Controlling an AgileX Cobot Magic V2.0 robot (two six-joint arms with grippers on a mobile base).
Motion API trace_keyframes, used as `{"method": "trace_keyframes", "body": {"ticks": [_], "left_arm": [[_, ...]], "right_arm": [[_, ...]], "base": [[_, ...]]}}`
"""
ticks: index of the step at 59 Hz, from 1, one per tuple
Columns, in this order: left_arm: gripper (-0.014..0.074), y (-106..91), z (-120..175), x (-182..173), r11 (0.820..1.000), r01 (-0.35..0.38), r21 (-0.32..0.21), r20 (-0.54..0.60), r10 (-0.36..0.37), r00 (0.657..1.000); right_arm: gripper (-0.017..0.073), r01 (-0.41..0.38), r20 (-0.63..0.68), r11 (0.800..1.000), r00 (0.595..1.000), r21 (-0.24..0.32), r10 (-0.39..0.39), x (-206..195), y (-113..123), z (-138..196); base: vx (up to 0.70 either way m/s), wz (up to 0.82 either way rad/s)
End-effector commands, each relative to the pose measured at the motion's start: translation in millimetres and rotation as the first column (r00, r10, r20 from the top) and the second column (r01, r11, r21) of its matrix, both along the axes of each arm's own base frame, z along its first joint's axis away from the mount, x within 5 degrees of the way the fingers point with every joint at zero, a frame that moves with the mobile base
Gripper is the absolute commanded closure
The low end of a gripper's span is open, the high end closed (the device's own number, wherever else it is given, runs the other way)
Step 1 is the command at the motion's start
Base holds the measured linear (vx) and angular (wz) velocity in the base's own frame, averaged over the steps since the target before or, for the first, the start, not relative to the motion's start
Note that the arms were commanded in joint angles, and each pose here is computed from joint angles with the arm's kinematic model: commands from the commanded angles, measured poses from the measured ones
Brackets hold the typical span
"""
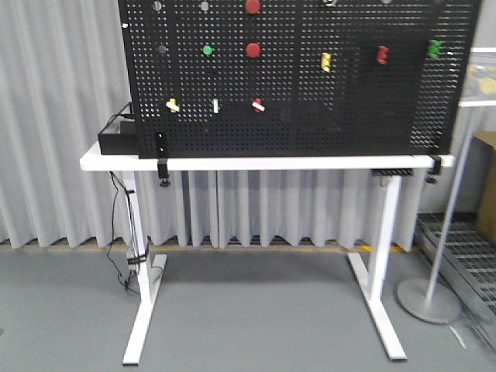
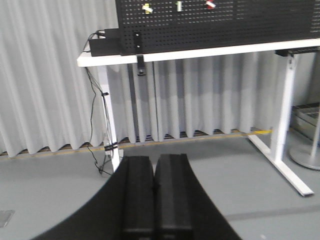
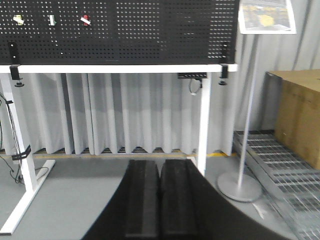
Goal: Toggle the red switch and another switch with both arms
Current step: 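Drive the base forward up to the black pegboard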
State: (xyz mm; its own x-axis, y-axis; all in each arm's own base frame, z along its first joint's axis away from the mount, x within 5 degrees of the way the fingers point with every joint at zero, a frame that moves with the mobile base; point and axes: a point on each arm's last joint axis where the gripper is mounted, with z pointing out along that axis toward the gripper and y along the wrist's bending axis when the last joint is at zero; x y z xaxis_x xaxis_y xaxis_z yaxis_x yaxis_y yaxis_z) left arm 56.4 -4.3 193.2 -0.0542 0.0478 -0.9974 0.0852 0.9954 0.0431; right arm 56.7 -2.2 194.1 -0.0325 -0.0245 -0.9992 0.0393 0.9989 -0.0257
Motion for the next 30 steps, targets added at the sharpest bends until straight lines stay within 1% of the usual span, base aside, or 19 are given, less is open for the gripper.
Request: {"method": "trace_keyframes", "body": {"ticks": [1, 30], "left_arm": [[0.0591, -0.5, 1.2, -0.5, 1.000, 0.007, -0.010, 0.073, -0.006, 0.997], [0.0591, -0.5, 1.2, -0.5, 1.000, 0.007, -0.010, 0.073, -0.006, 0.997]], "right_arm": [[0.0565, 0.010, 0.087, 1.000, 0.996, -0.014, -0.009, -0.7, -0.6, 6.4], [0.0565, 0.010, 0.087, 1.000, 0.996, -0.014, -0.009, -0.7, -0.6, 6.4]], "base": [[0.48, 0.12], [0.51, 0.09]]}}
